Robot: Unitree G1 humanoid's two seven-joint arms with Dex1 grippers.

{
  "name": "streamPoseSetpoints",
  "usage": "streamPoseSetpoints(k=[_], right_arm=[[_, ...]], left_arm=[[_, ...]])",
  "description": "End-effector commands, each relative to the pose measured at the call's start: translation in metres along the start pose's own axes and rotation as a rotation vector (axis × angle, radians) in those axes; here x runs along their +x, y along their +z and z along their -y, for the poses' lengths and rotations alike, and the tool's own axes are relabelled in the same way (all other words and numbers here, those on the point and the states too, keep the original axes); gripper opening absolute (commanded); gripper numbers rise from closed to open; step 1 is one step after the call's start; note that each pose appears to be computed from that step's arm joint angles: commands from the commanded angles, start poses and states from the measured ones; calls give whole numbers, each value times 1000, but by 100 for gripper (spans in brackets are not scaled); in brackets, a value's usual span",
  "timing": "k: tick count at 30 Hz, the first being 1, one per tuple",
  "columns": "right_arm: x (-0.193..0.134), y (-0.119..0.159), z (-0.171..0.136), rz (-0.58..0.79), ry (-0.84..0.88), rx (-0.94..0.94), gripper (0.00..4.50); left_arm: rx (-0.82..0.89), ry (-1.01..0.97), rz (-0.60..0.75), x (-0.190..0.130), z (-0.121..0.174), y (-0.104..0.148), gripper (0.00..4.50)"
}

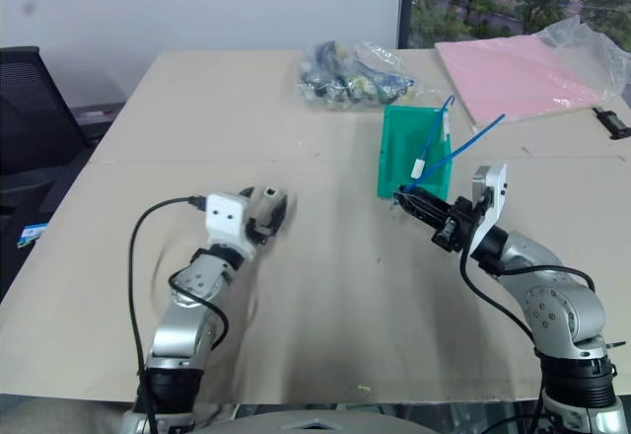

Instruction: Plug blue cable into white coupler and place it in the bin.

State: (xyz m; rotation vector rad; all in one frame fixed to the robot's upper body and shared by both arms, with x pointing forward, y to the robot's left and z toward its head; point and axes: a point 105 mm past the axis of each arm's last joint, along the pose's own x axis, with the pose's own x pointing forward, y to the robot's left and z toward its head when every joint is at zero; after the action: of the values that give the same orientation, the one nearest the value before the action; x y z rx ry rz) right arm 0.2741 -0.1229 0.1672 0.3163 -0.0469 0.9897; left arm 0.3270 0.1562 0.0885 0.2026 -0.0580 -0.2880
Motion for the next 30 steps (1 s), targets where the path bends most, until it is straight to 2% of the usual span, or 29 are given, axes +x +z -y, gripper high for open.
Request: streamPoseSetpoints(k=[1, 9, 12, 16, 17, 20, 22, 23, 26, 30], right_arm=[[-1, 10, -8, 29, 11, -39, 0], [-6, 7, -7, 28, -24, -45, 0], [-6, 7, -7, 28, -28, -45, 0], [-6, 6, -7, 26, -31, -46, 0], [-6, 5, -7, 24, -33, -48, 0], [-6, 4, -7, 19, -34, -54, 0], [-5, 5, -7, 15, -28, -67, 0], [-4, 5, -8, 9, -20, -78, 0], [2, 6, -14, -39, 34, -149, 0], [13, 3, -20, -122, 116, -253, 0]], left_arm=[[16, -40, 9, 5, 2, -2, 354], [-9, -31, -9, 12, 1, -9, 354], [-15, -40, -12, 14, 3, -10, 268], [-19, -35, -11, 16, 2, -10, 72], [-20, -31, -11, 17, 0, -10, 50], [-21, -50, 7, 20, -1, -6, 52], [-66, -144, 35, 22, 9, 2, 52], [-93, -220, 54, 22, 18, 7, 52], [-100, -608, 132, 16, 62, 35, 52], [-83, -948, 157, 12, 94, 56, 52]])
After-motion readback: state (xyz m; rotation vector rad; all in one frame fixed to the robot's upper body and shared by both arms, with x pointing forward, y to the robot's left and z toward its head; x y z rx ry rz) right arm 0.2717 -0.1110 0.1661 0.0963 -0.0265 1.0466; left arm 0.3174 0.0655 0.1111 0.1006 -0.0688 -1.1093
